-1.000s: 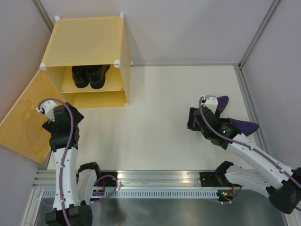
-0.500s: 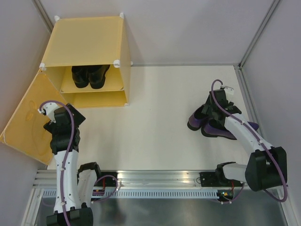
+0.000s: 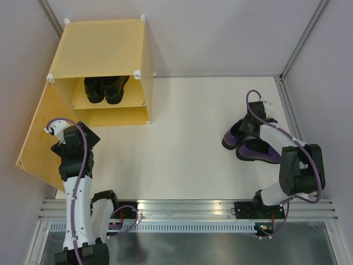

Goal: Place and organize the shoes in the shoe cabinet

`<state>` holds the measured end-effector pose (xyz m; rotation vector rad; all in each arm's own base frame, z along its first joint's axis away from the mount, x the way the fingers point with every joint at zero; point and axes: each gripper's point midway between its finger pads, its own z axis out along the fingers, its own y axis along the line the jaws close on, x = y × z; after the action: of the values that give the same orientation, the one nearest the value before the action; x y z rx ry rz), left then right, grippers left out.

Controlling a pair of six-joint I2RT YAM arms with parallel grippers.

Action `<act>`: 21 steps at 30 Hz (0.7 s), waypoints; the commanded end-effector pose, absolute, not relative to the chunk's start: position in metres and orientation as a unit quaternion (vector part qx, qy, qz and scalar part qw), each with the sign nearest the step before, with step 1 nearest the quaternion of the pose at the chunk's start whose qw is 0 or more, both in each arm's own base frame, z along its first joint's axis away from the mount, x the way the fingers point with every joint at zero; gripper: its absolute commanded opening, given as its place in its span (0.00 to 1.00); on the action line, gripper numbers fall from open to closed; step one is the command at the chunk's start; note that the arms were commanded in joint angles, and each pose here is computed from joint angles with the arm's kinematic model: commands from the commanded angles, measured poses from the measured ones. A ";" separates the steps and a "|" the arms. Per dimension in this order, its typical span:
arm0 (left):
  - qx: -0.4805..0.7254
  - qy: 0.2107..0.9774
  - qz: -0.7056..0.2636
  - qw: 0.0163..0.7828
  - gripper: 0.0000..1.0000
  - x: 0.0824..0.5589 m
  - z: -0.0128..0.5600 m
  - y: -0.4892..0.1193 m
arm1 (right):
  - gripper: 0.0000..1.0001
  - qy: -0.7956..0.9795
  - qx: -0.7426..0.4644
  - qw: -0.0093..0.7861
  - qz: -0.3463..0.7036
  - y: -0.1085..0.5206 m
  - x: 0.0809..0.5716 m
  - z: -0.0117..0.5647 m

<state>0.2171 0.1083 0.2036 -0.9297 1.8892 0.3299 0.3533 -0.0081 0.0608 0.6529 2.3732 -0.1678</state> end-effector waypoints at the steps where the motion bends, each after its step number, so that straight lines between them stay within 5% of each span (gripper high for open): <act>1: -0.375 0.769 0.149 0.496 1.00 0.218 0.210 0.114 | 0.57 0.895 0.252 0.363 -0.056 -0.012 0.376 0.070; 3: -0.374 0.770 0.149 0.495 1.00 0.218 0.209 0.114 | 0.50 0.900 0.241 0.359 -0.047 -0.008 0.377 0.066; 10: -0.378 0.769 0.154 0.492 1.00 0.216 0.208 0.116 | 0.02 0.910 0.199 0.364 -0.010 0.019 0.374 0.073; 21: -0.386 0.764 0.160 0.492 1.00 0.213 0.209 0.120 | 0.01 0.926 0.044 0.368 0.068 0.140 0.322 0.095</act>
<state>0.2142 0.1134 0.2031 -0.9506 1.8806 0.3505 0.3221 0.1105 0.0660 0.1628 2.4582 0.0568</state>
